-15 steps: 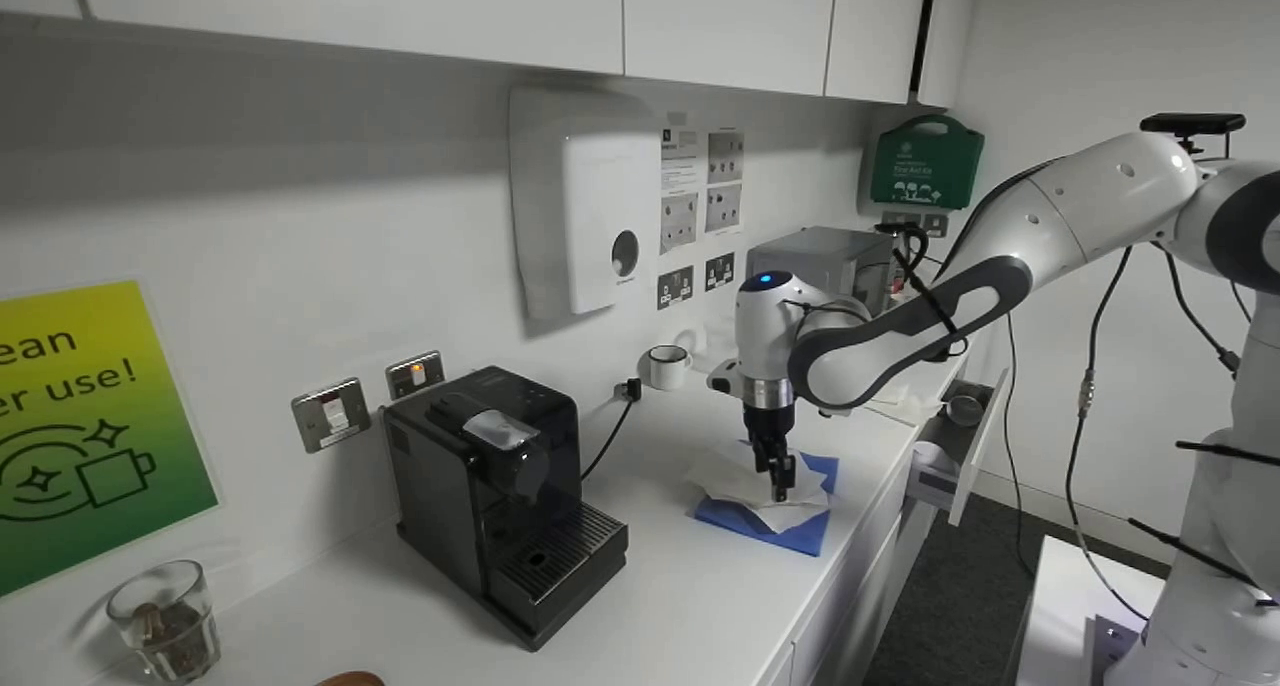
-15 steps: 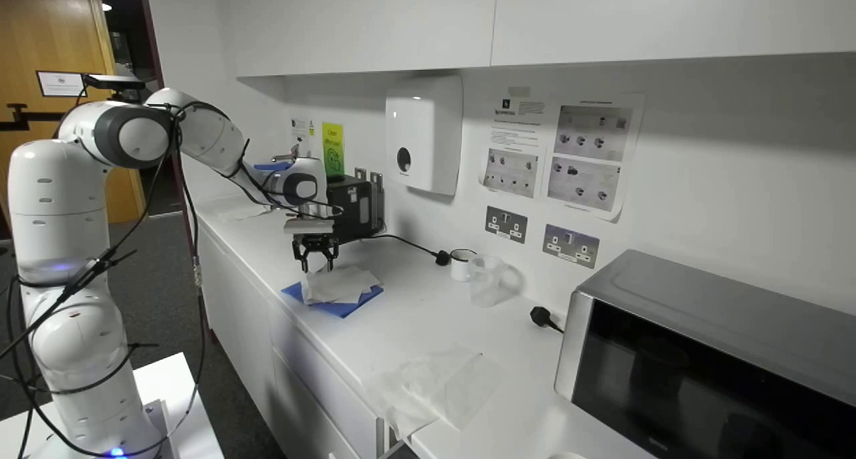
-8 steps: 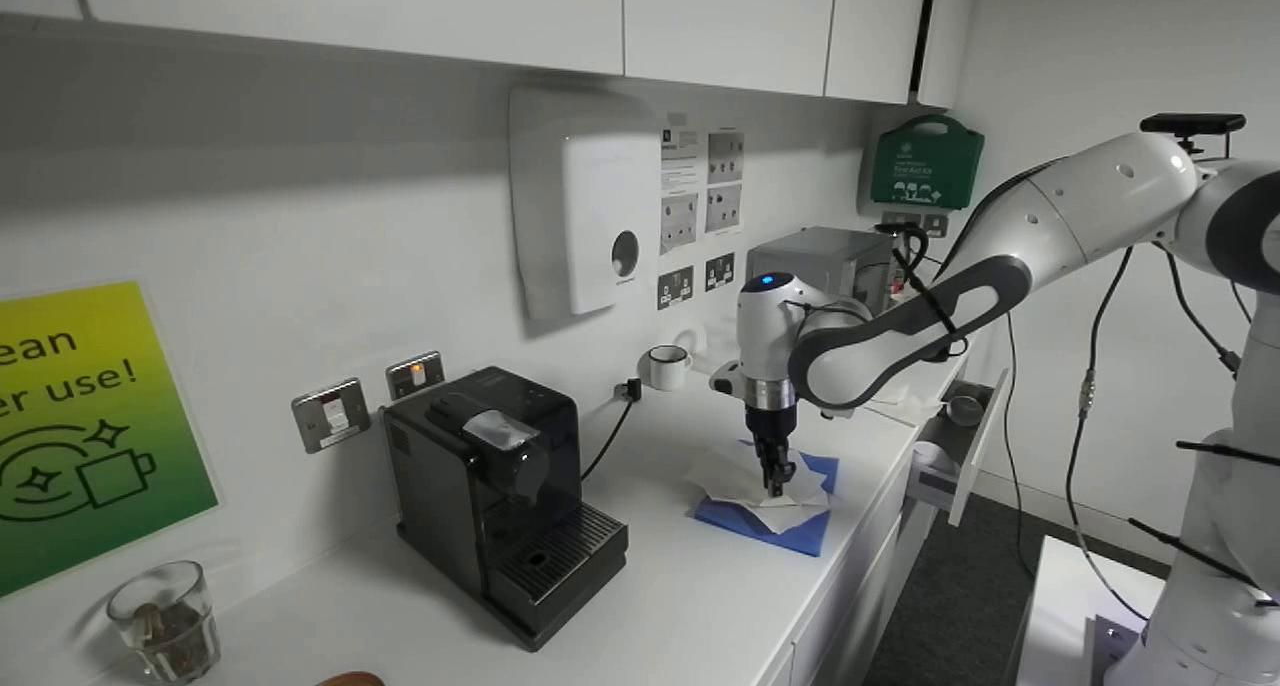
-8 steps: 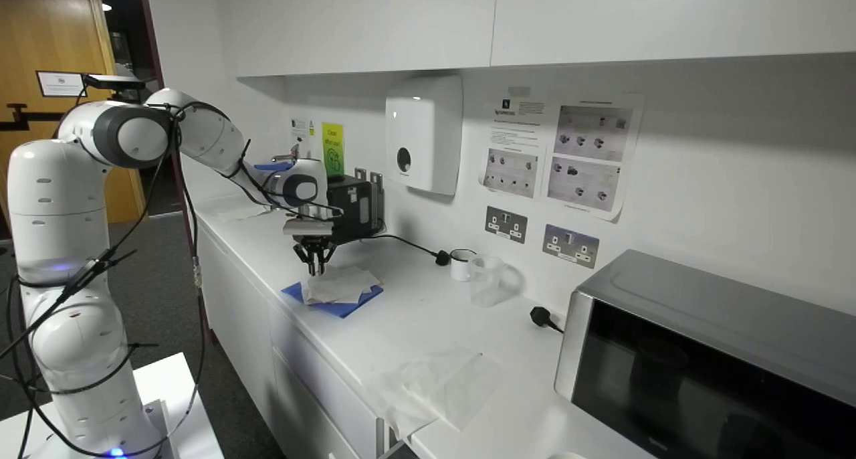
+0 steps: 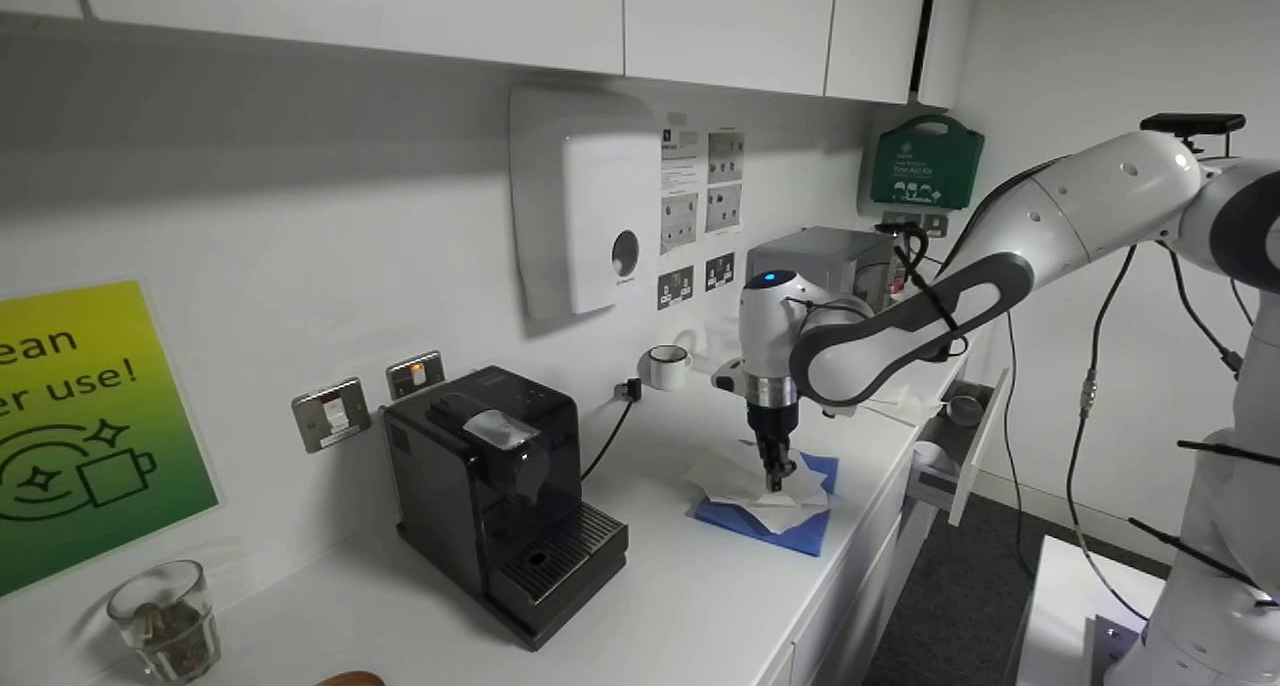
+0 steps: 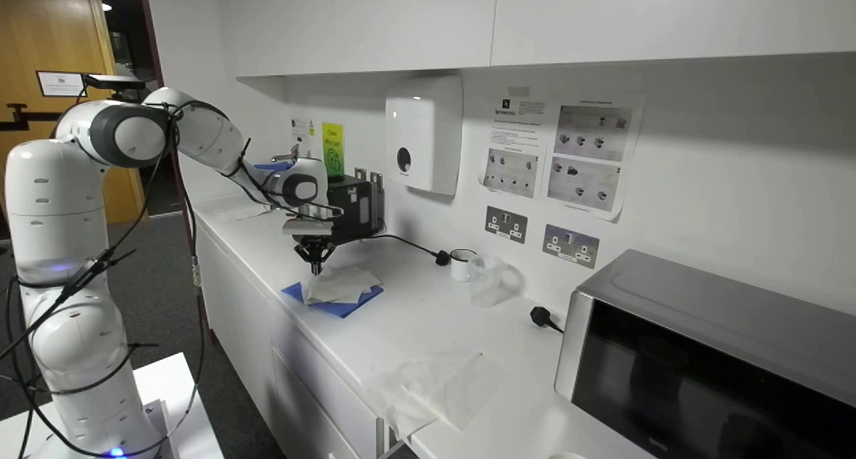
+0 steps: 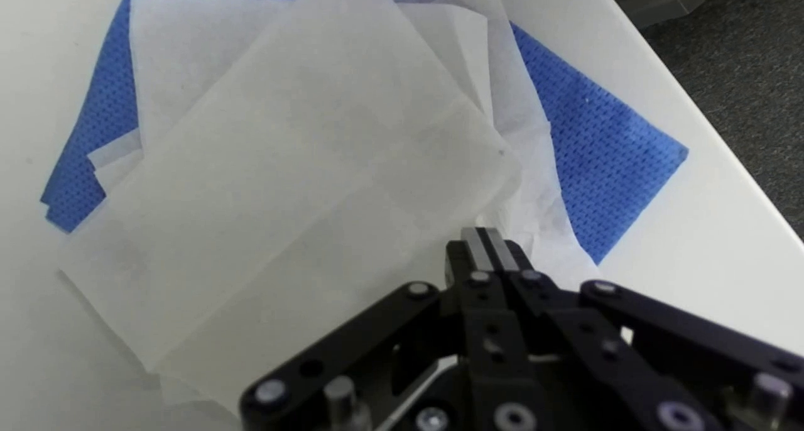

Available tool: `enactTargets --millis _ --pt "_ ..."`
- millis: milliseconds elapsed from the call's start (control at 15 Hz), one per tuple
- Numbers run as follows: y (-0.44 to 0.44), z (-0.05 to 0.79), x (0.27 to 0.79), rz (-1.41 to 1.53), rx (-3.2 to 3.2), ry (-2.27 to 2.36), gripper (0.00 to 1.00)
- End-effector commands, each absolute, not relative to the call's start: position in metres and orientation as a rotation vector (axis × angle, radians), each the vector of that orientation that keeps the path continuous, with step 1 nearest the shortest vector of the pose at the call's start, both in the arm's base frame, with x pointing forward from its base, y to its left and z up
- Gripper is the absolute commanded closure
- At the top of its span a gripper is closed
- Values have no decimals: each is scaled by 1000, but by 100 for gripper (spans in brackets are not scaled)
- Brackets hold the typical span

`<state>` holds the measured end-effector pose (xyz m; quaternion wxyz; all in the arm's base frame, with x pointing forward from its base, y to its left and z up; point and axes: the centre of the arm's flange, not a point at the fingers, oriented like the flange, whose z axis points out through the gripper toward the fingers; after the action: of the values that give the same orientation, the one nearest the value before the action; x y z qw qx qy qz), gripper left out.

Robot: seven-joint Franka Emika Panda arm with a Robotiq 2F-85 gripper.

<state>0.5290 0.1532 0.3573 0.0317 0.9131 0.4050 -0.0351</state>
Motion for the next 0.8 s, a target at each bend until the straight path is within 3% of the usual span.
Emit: enactTargets --millis 0,733 --pt "128 384 507 -47 2845 1182 100" --pt "30 427 453 118 3016 871 100"
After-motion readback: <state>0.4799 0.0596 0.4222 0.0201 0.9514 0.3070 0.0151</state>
